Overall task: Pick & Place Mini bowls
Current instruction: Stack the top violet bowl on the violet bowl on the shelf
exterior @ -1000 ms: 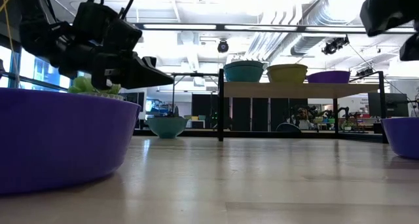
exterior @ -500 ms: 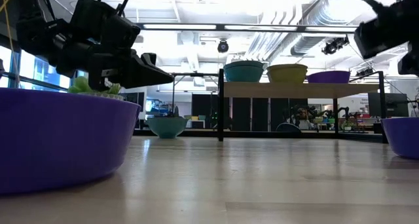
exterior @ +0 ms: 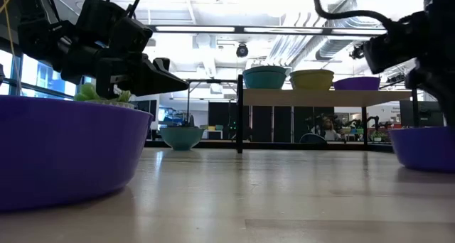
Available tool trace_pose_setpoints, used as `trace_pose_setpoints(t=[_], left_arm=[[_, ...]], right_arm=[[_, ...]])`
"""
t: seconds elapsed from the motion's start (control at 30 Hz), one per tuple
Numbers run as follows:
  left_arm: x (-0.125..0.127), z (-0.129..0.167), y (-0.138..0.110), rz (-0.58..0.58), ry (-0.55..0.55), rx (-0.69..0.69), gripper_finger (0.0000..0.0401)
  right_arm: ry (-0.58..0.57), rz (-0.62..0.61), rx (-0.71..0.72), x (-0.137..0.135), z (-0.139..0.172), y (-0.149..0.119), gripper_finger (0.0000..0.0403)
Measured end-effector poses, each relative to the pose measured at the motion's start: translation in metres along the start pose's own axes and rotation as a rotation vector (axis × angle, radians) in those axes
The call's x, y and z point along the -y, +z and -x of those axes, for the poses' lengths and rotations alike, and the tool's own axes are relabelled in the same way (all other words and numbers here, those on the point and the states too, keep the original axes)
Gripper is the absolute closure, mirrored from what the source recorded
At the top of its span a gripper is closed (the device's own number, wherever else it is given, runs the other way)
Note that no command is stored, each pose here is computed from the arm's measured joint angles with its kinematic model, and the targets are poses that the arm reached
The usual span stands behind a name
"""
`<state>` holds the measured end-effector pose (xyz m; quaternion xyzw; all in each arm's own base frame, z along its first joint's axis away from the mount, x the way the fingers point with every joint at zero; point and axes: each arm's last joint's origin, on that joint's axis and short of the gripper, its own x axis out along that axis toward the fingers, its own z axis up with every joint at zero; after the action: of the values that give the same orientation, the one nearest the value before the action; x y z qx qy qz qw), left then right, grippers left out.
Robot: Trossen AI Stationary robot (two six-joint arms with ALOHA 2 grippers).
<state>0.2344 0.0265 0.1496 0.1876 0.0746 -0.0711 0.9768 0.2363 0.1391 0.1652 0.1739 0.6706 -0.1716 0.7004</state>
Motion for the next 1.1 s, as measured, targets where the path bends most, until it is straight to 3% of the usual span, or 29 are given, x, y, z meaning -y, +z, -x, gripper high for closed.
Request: trace_pose_setpoints(t=[0.27,0.53,0.77,1.1], left_arm=[[0.000,0.000,0.000,0.000,0.000,0.000,0.0400],[0.000,0.000,0.000,0.001,-0.001,-0.001,0.0400],[0.000,0.000,0.000,0.001,-0.001,0.000,0.0400],[0.000,0.000,0.000,0.001,-0.002,0.000,0.0400]], right_arm=[[0.088,0.089,0.103,0.000,0.047,0.021,0.0399],[0.072,0.148,0.208,0.020,0.107,0.046,0.0397],[-0.022,0.219,0.254,0.049,0.155,0.069,0.0395],[-0.196,0.217,0.283,0.120,0.212,0.099,0.0400]])
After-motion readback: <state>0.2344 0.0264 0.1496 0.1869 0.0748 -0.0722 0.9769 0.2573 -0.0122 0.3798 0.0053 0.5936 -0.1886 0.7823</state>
